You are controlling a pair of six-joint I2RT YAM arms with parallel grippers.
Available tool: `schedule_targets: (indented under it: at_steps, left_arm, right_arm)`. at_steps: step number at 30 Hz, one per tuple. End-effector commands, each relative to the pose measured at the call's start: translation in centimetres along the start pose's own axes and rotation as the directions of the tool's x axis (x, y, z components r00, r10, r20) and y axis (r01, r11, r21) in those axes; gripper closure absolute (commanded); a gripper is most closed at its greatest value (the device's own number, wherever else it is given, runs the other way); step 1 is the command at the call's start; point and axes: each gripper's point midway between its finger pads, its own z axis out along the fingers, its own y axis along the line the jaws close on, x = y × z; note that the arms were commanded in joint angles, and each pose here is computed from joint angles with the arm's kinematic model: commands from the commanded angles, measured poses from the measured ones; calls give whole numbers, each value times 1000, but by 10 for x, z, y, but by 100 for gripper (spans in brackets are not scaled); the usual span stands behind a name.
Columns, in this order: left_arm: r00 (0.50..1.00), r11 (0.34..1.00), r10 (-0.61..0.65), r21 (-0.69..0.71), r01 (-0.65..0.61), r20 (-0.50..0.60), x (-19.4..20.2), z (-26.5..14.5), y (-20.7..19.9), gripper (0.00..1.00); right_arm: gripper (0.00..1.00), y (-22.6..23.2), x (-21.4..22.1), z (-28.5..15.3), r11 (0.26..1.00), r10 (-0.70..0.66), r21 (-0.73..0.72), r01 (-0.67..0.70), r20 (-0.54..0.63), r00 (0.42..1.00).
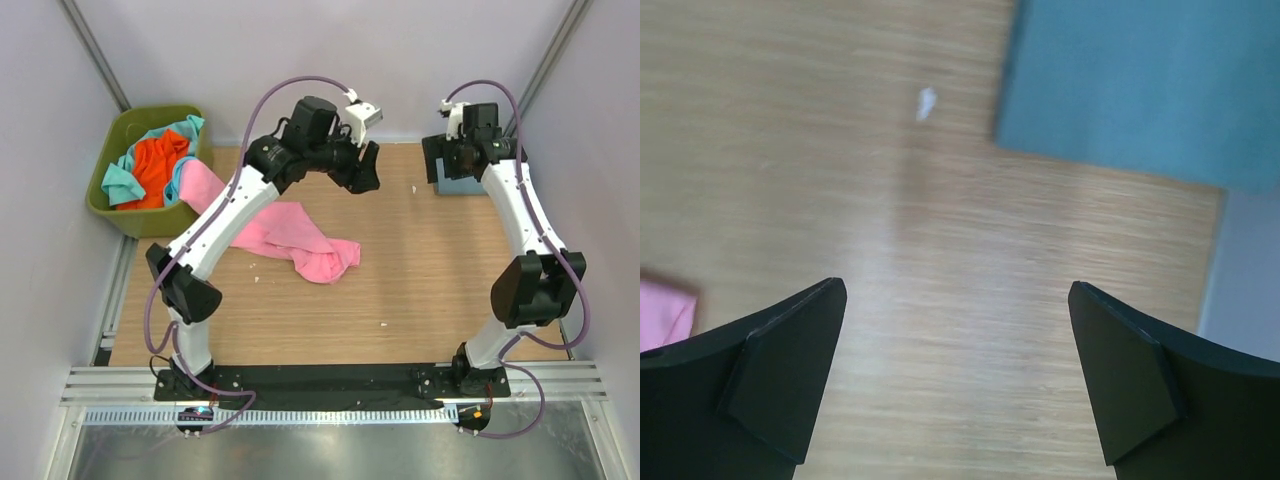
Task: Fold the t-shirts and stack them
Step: Move the tshirt to the center of the board
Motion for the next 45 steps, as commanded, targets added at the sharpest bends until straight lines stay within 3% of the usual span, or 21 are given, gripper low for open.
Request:
schedule_targets:
  at_steps: [1, 4, 9, 12, 17, 23, 30, 34, 36, 42, 45]
  left_arm:
    - [987, 951, 128, -294, -95, 96, -37, -62, 43, 40]
    - [994, 873, 107, -482, -77, 35, -12, -104, 100, 23]
    - [990, 829, -38, -557, -42, -132, 77, -131, 162, 21]
    - [960, 843, -93, -534, -64, -262, 135, -120, 178, 24]
    - [913, 905, -238, -418, 84, -332, 194, -85, 186, 23]
    - [860, 882, -366, -427, 199, -355, 221, -74, 204, 22]
    - [820, 871, -408, -440, 218, -402, 245, -64, 217, 26]
    - [771, 875, -449, -397, 277, -451, 261, -54, 212, 40]
    - [752, 871, -467, -388, 301, -465, 264, -53, 209, 41]
    - [748, 867, -477, -385, 316, -462, 266, -53, 208, 44]
    - [734, 867, -484, -372, 331, -476, 269, -51, 205, 56]
  right_arm:
    - [0, 71, 13, -35, 884, -176, -439, 163, 10, 984]
    - [0, 107, 30, -40, 804, -203, -577, 147, -34, 979]
    - [0, 135, 11, -42, 781, -221, -595, 192, 25, 975]
    - [0, 136, -15, -38, 793, -188, -580, 188, 61, 980]
    - [0, 138, -22, -28, 798, -185, -573, 185, 59, 981]
    - [0, 138, -18, -28, 797, -196, -573, 190, 52, 979]
    - [0, 133, -10, -24, 808, -214, -555, 200, 40, 976]
    - [0, 130, -13, -22, 819, -215, -535, 207, 49, 975]
    - [0, 128, -15, -22, 823, -219, -527, 213, 52, 974]
    - [0, 123, -17, -22, 833, -228, -504, 229, 65, 972]
    - [0, 122, -17, -22, 839, -231, -491, 234, 68, 971]
